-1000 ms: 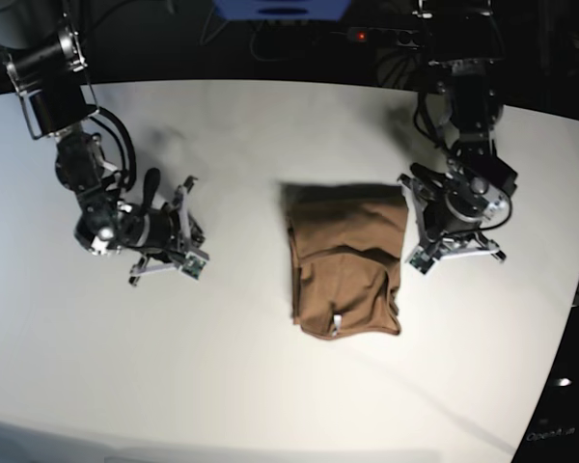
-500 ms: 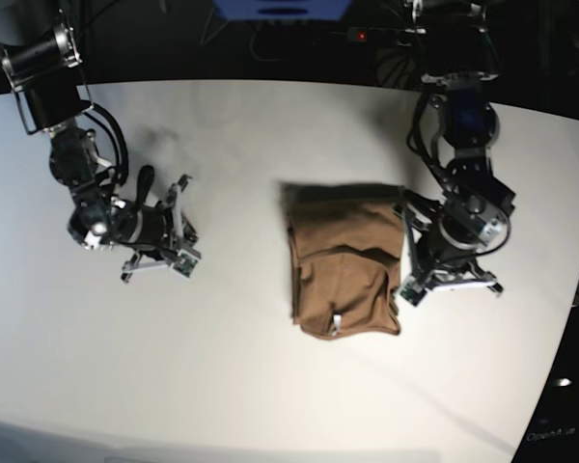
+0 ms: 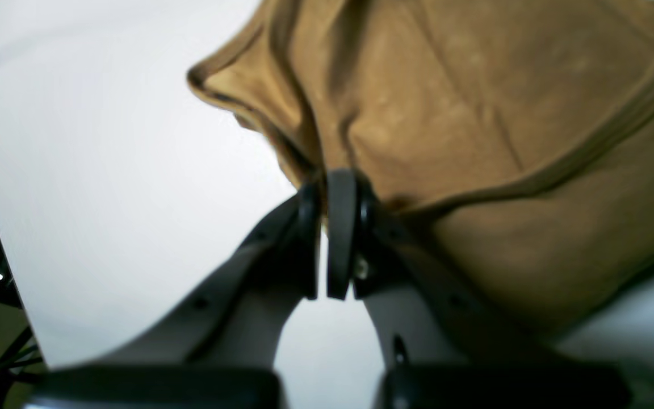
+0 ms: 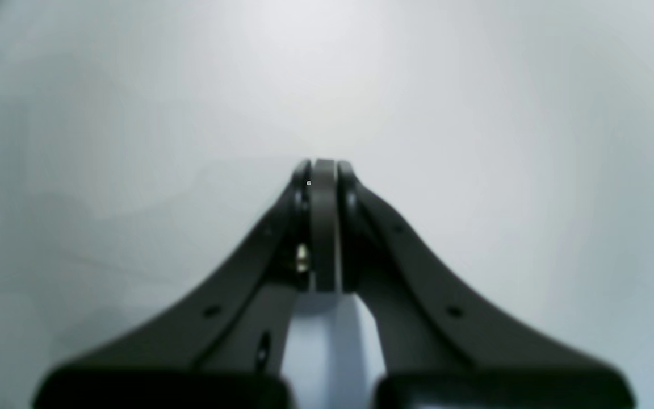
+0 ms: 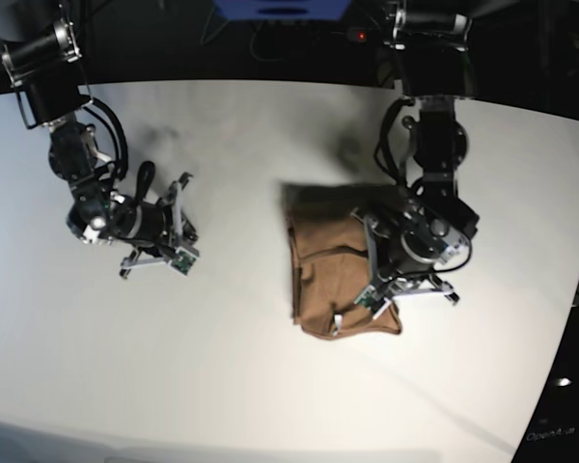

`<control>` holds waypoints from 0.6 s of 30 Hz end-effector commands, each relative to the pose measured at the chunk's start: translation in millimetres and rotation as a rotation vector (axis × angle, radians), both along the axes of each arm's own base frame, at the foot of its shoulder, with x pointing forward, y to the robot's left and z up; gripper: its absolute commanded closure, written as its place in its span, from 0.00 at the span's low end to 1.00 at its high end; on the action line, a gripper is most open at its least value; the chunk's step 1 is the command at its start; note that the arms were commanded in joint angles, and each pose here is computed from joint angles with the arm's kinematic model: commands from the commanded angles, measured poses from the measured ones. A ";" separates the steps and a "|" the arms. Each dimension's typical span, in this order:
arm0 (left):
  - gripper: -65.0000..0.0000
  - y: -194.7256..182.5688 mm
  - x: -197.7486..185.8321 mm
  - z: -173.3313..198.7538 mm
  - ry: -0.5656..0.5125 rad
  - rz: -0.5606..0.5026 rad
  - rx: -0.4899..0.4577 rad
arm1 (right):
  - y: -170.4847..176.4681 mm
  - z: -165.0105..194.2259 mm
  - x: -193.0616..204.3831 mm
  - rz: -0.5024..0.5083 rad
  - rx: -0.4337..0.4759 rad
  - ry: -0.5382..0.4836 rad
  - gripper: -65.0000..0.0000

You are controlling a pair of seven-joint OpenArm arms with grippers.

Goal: Fold the T-shirt properly

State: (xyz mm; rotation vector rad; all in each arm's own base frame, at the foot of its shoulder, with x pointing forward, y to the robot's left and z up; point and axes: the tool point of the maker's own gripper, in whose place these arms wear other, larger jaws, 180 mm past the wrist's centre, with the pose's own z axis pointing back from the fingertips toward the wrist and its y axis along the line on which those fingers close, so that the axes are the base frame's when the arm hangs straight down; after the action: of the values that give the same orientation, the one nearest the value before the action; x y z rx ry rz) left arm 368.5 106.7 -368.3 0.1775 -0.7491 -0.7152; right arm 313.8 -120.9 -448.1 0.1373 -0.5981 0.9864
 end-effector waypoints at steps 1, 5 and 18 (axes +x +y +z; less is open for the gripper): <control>0.97 -2.7 12.6 14.4 -0.050 -0.004 -0.016 | -21.0 -23.8 -28.6 0.029 -0.126 0.106 1.00; 0.97 -13.1 15.7 3.5 -0.052 -0.034 -0.066 | -22.5 -25.1 -30.8 0.029 -0.129 0.110 1.00; 0.97 -29.4 14.8 -28.5 -0.015 -0.078 -0.154 | -31.0 -25.7 -37.3 0.032 -0.145 0.115 1.00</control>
State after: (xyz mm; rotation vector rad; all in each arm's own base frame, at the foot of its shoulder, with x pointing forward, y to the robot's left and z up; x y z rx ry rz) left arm 369.8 80.2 -413.0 0.0118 -0.7640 -0.7372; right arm 305.2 -121.7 -448.4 0.1609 -0.6137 0.9779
